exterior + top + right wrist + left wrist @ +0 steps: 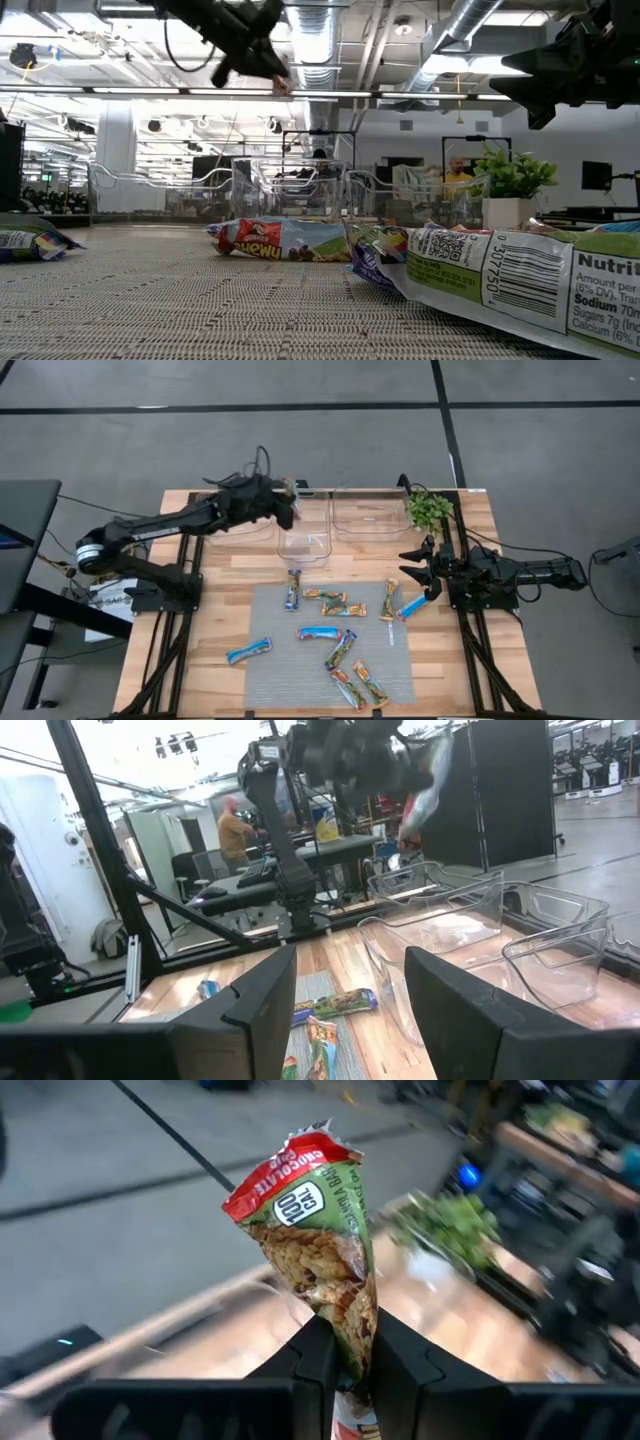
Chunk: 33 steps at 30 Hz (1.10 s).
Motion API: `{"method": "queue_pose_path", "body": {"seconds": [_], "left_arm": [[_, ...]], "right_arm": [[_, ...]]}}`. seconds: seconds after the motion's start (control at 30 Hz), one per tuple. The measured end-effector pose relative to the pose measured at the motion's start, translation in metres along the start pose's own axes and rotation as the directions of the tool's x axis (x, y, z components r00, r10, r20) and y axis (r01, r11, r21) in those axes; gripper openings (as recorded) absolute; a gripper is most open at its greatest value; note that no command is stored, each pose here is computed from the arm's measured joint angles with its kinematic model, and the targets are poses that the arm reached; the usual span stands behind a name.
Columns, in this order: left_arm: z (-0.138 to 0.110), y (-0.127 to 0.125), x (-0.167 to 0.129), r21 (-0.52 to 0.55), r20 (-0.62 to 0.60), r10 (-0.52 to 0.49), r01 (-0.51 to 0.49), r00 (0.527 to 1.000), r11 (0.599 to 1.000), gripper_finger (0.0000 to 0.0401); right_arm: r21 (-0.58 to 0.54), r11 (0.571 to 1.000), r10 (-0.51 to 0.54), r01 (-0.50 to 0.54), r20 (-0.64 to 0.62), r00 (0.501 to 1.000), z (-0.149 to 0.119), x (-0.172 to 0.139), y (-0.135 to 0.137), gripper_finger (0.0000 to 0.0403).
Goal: Pick and place Granola Bars by type
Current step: Put the red granola bar into the middle transparent bin, then put the blue granola bar into the right transparent bin
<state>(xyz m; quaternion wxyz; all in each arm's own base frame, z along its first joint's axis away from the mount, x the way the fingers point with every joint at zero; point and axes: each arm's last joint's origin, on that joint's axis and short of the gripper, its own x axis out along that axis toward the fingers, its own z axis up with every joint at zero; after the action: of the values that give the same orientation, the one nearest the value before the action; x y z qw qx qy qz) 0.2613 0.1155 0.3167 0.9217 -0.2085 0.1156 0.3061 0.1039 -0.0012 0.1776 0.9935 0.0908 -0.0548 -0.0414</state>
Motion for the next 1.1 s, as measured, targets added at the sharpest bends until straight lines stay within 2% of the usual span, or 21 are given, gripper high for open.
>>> {"method": "queue_pose_path", "body": {"seconds": [0.07, 0.2, 0.33, 0.47, 0.6, 0.87, 1.1], "left_arm": [[-0.009, -0.002, 0.014, 0.014, -0.047, -0.028, 0.029, 0.998, 0.999, 0.0039], [-0.034, -0.005, 0.043, 0.119, -0.158, -0.041, 0.06, 0.987, 0.991, 0.0039], [-0.062, -0.003, 0.065, 0.191, -0.294, -0.023, 0.083, 0.956, 0.978, 0.0039], [-0.078, -0.002, 0.076, 0.206, -0.357, 0.011, 0.068, 0.934, 0.976, 0.0041], [-0.084, -0.003, 0.079, 0.217, -0.383, 0.014, 0.075, 0.924, 0.973, 0.0063], [-0.084, -0.003, 0.079, 0.219, -0.379, 0.011, 0.078, 0.925, 0.973, 0.0146], [-0.082, -0.004, 0.079, 0.194, -0.368, 0.002, 0.075, 0.93, 0.978, 0.0168]], "right_arm": [[0.0, 1.0, 0.001, -0.001, 0.0, 1.0, 0.0, 0.0, 0.0, 0.0183], [0.0, 1.0, 0.002, -0.002, 0.0, 1.0, 0.0, 0.0, 0.0, 0.0181], [0.0, 1.0, 0.004, -0.004, -0.001, 1.0, 0.0, 0.0, 0.0, 0.018], [0.0, 1.0, 0.004, -0.004, -0.001, 1.0, 0.0, 0.0, 0.0, 0.0183], [0.0, 1.0, 0.004, -0.004, -0.001, 1.0, 0.0, 0.0, 0.0, 0.0182], [0.0, 1.0, 0.005, -0.005, -0.001, 1.0, 0.0, 0.0, 0.0, 0.0182], [0.0, 1.0, 0.005, -0.005, -0.001, 1.0, 0.0, 0.0, 0.0, 0.018]]}}
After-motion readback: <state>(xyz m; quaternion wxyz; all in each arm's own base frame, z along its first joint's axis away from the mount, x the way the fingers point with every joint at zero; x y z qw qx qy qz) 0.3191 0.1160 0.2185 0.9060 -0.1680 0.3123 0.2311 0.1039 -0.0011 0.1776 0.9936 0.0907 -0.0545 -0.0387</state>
